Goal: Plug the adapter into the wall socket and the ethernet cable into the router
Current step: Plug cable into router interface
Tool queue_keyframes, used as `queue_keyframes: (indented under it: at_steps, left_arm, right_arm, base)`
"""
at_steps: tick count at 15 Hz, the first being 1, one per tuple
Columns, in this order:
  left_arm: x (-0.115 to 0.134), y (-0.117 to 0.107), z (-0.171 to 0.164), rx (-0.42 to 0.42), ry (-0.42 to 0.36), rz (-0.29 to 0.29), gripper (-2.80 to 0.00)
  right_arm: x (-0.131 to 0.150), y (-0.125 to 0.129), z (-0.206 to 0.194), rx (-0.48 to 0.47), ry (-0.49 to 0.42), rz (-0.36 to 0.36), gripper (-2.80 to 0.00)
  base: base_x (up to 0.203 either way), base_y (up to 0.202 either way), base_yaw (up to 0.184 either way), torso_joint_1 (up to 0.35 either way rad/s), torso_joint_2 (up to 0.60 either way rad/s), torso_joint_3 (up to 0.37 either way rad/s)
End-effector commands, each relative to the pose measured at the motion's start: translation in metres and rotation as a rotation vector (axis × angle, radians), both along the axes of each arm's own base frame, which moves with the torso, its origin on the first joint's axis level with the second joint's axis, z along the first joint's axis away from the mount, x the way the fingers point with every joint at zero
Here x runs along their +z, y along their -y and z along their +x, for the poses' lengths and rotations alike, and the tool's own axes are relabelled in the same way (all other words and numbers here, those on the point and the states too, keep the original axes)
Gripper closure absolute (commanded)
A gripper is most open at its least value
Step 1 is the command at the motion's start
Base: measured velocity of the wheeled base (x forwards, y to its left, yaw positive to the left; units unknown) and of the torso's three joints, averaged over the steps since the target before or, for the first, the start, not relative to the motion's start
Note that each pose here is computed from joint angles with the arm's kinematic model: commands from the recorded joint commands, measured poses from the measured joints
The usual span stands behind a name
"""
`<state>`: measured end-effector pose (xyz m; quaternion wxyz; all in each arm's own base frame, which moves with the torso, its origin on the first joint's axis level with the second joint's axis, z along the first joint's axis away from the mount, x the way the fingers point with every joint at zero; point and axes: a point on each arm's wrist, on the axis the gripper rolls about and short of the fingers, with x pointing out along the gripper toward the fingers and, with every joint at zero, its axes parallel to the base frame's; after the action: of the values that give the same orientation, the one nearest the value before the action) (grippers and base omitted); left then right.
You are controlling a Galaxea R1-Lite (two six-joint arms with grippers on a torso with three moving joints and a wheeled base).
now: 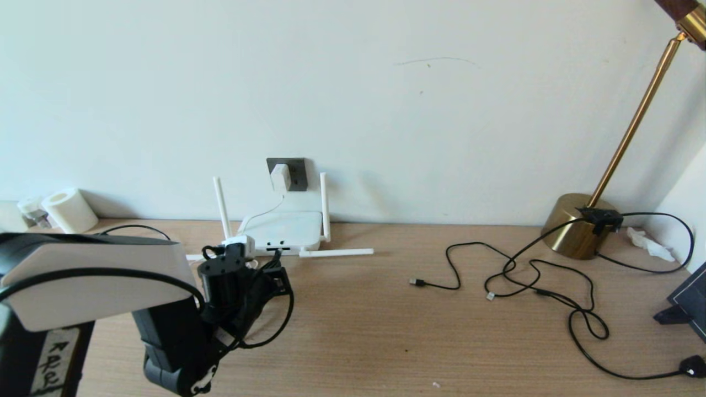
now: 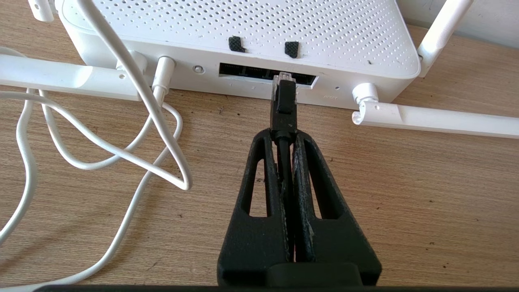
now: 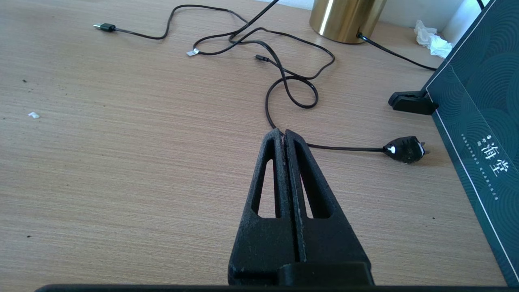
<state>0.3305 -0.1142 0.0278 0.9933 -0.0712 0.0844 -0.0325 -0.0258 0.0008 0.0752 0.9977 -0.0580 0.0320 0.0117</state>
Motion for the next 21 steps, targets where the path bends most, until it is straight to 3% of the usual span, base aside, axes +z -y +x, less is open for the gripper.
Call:
queue_keyframes:
  at_steps: [1,21]
  left_arm:
    - [0.0002,0.0001,0.0001,0.002,0.006,-0.003,0.0]
    - [-0.0007,0.0026,0.0055,0.0,0.018,-0.008,0.0]
  right_arm:
    - [0.0001,0.0,0.0,0.0,-0.001,-0.001,0.0]
    - [0.0001,0.0,0.0,0.001,-0.001,-0.001,0.0]
  base:
    - [0.0,0.0,0.0,0.0,0.0,0.0]
    - [0.0,0.0,0.0,0.0,0.0,0.0]
